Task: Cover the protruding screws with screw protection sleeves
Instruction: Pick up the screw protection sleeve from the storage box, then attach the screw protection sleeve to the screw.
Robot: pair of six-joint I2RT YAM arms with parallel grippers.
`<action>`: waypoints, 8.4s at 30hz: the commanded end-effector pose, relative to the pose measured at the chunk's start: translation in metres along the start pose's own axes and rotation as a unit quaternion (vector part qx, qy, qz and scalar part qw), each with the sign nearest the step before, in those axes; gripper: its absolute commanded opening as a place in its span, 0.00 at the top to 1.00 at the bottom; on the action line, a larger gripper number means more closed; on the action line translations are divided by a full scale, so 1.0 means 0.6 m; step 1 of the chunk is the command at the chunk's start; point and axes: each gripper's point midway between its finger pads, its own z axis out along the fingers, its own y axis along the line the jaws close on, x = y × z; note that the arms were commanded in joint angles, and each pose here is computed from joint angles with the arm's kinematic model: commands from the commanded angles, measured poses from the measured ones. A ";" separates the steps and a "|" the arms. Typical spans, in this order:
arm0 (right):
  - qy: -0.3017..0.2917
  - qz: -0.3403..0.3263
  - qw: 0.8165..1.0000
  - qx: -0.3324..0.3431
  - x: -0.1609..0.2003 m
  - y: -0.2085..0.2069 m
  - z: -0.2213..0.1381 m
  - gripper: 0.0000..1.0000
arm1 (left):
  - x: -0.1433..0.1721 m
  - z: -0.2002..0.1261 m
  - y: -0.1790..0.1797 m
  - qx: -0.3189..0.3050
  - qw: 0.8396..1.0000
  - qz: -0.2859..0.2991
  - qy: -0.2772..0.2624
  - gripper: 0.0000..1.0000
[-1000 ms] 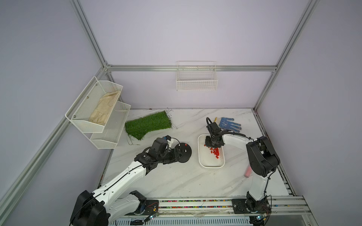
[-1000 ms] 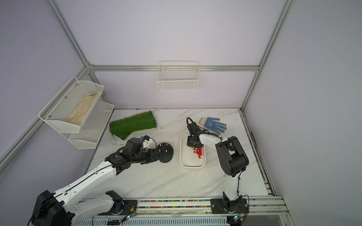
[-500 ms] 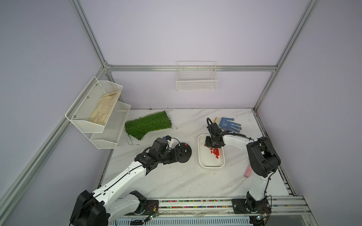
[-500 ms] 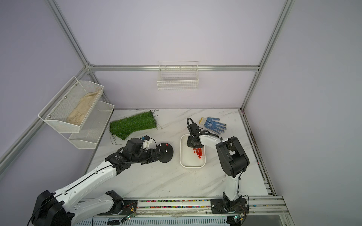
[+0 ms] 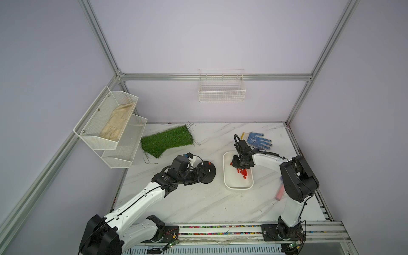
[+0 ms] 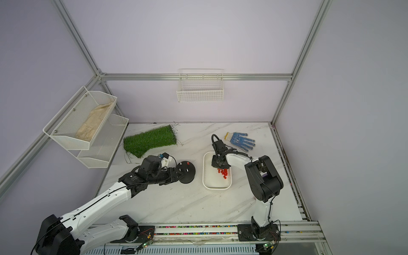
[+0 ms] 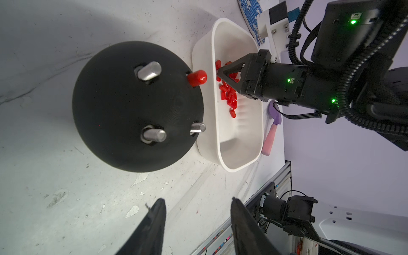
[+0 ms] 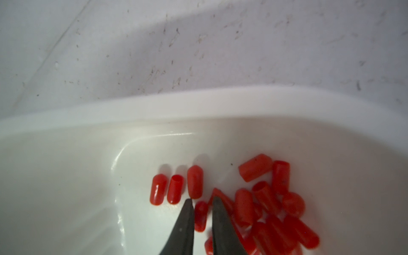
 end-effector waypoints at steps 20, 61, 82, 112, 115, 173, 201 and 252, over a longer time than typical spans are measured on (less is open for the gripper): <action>0.014 -0.003 1.000 0.007 0.000 -0.006 0.013 0.87 | -0.013 -0.006 -0.020 0.020 1.000 0.007 -0.020 0.51; -0.233 -0.023 0.854 -0.464 -0.099 0.201 -0.473 0.88 | -0.193 -0.077 -0.286 0.300 0.941 0.045 -0.150 0.52; -0.248 -0.015 0.781 -0.573 -0.070 0.239 -0.534 0.88 | -0.200 -0.101 -0.357 0.406 0.897 0.080 -0.155 0.63; -0.248 0.003 0.773 -0.584 -0.068 0.239 -0.529 0.88 | -0.184 -0.105 -0.371 0.431 0.886 0.091 -0.144 0.86; -0.247 0.003 0.773 -0.584 -0.068 0.240 -0.530 0.88 | -0.184 -0.106 -0.370 0.431 0.886 0.091 -0.145 0.86; 0.011 -0.258 0.789 -0.557 0.036 0.288 -0.534 0.77 | -0.112 -0.158 -0.303 0.396 0.890 0.225 0.014 1.00; 0.006 -0.257 0.776 -0.577 0.037 0.298 -0.546 0.87 | -0.109 -0.146 -0.293 0.391 0.894 0.217 0.019 1.00; -0.114 -0.294 0.894 -0.318 0.085 0.311 -0.306 0.93 | -0.096 -0.117 0.065 -0.013 0.989 -0.050 -0.135 0.47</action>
